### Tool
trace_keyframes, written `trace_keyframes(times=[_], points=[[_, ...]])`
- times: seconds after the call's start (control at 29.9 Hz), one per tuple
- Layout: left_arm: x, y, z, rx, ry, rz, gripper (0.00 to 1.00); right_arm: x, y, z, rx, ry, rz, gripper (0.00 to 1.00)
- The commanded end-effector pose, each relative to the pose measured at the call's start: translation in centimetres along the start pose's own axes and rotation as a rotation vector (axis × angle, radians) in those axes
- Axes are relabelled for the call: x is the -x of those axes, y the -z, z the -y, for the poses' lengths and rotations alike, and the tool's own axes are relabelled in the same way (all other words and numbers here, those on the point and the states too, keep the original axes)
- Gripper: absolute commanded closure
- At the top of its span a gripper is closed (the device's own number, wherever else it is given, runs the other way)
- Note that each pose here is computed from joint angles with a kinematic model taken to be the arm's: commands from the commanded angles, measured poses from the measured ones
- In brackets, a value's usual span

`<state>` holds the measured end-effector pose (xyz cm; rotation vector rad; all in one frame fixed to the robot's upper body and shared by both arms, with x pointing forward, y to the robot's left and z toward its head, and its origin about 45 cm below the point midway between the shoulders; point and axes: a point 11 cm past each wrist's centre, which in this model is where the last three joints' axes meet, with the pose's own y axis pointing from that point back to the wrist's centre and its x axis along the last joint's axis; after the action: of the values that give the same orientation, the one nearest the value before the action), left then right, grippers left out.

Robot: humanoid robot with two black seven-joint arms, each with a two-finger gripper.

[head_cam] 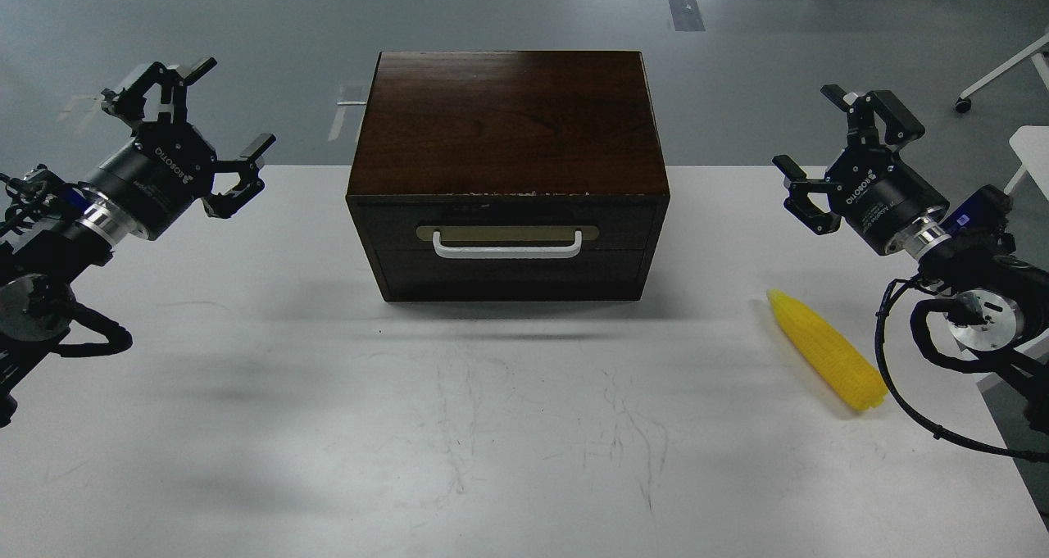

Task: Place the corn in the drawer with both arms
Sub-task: 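Move the left gripper toward the drawer's white handle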

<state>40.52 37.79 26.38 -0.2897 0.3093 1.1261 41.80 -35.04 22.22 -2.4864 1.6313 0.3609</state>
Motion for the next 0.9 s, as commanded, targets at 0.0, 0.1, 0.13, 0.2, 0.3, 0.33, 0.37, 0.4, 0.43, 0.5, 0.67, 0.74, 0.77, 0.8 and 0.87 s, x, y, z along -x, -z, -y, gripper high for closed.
trace_keyframes(times=[0.0,0.1,0.13,0.2,0.3,0.33,0.37,0.4,0.43,0.5,0.67,0.74,0.77,0.8,0.87], points=[[0.0,-0.3,0.0,0.01,0.0,0.0,0.01,0.1,-0.1,0.0,0.001,0.002,0.002,0.0],[-0.1,-0.2,0.0,0.008,-0.002,-0.001,0.02,0.0,-0.1,0.0,0.001,0.0,0.001,0.0],[-0.1,-0.1,-0.1,0.006,-0.003,-0.002,0.02,0.0,-0.1,0.0,0.001,0.0,0.001,0.0],[-0.2,0.0,-0.1,0.003,-0.006,-0.001,0.02,0.0,-0.1,0.0,0.001,0.0,0.001,0.0],[-0.4,-0.3,-0.2,0.009,-0.012,0.005,0.01,0.1,-0.1,0.0,0.002,0.0,0.001,0.0],[-0.6,-0.6,-0.2,0.016,-0.017,0.011,0.02,0.0,-0.1,0.0,0.001,-0.001,0.0,0.0],[-0.7,-0.8,-0.3,0.022,-0.02,0.015,0.02,-0.1,0.0,-0.1,0.001,-0.004,-0.004,0.0],[-0.8,-1.2,-0.3,0.037,-0.022,0.018,0.02,-0.1,0.0,-0.1,0.001,-0.005,-0.002,0.0],[-0.9,-2.1,-0.3,0.085,-0.026,0.019,0.02,-0.1,0.0,-0.1,0.001,-0.005,-0.002,0.0],[-1.0,-3.2,-0.2,0.135,-0.026,0.029,0.02,-0.2,0.1,-0.1,0.001,-0.007,-0.005,0.0],[-1.1,-3.6,-0.5,0.131,-0.024,0.05,0.02,-0.3,0.2,-0.2,0.001,-0.01,-0.009,0.0],[-1.1,-3.5,-0.6,0.128,-0.025,0.049,0.02,-0.3,0.2,-0.2,0.0,-0.011,-0.009,0.0],[-1.2,-3.4,-0.7,0.127,-0.027,0.05,0.01,-0.3,0.2,-0.2,0.0,-0.011,-0.009,0.0],[-1.2,-3.4,-0.7,0.127,-0.027,0.05,0.02,-0.3,0.2,-0.2,0.0,-0.01,-0.008,0.0],[-1.2,-3.5,-0.7,0.128,-0.027,0.05,0.02,-0.4,0.2,-0.3,0.0,-0.014,-0.01,0.0]])
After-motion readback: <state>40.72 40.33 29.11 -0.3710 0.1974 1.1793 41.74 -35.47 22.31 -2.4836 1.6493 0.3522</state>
